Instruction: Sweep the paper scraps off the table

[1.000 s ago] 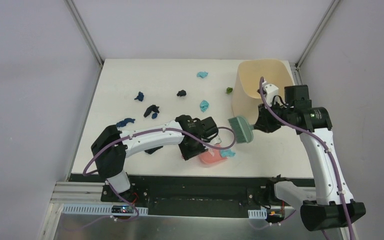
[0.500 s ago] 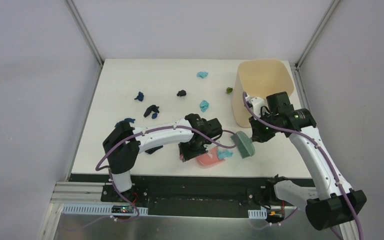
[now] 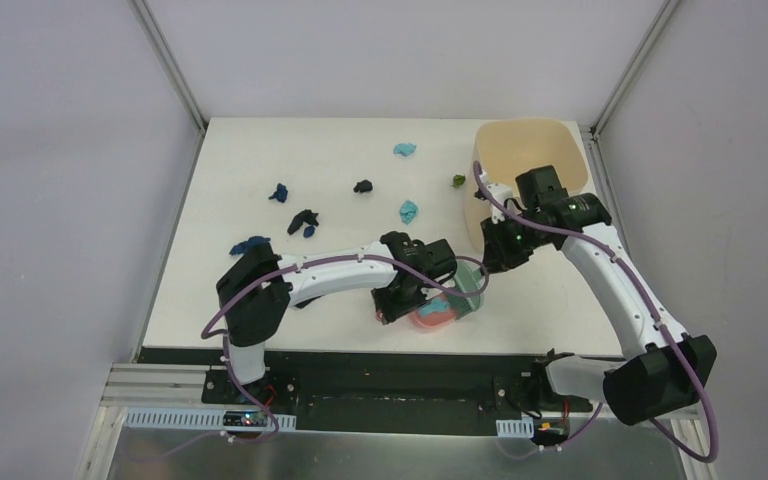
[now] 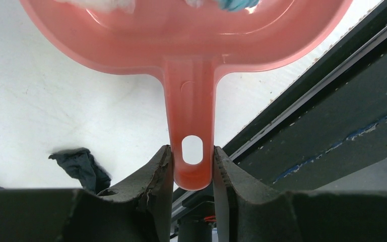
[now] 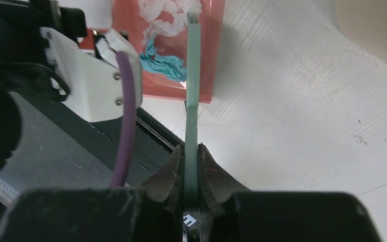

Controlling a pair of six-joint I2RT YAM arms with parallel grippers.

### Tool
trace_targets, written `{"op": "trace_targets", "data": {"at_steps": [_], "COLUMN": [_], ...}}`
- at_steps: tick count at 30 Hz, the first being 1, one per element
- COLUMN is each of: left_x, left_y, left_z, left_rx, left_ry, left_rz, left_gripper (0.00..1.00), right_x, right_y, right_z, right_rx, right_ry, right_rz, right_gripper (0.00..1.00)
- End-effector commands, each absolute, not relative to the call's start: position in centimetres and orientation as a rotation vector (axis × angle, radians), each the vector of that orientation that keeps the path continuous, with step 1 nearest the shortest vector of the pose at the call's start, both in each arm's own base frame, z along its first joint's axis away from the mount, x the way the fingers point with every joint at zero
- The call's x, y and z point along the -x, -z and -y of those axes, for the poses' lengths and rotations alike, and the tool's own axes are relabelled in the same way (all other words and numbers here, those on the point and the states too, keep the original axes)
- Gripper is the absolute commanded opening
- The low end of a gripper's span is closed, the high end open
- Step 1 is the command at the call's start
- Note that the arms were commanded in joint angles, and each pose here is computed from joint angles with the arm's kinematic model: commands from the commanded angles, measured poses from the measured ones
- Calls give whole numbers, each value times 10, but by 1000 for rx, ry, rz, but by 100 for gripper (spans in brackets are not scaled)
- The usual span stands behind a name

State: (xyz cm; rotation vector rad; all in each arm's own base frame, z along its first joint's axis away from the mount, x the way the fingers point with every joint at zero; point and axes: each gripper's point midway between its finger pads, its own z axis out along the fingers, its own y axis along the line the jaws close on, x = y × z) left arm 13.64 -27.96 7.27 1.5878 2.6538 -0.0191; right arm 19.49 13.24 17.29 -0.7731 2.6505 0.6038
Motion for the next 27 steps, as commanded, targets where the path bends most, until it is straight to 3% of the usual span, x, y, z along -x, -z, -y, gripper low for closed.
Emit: {"op": "trace_targets", "data": {"at_steps": [1, 8, 19, 27], "left_x": [-134, -143, -148, -154], "left_y": [-80, -90, -102, -109], "left_z": [297, 283, 272, 256], "left_rx": [-1531, -1411, -1266, -1104], "left_ry": [110, 118, 118, 9], "left_rz": [-2617, -2508, -2486, -2535], "left_gripper": [0, 0, 0, 0], "right_x": [-207, -216, -283, -314], "right_y": [-211, -236, -310, -312], "right_z": [-144, -124, -175, -189], "right_rx": [756, 926, 917, 976], "right_ry": [-653, -460, -516, -388], "right_rz": [-2525, -2380, -2187, -2158], "right_gripper": [0, 0, 0, 0]}}
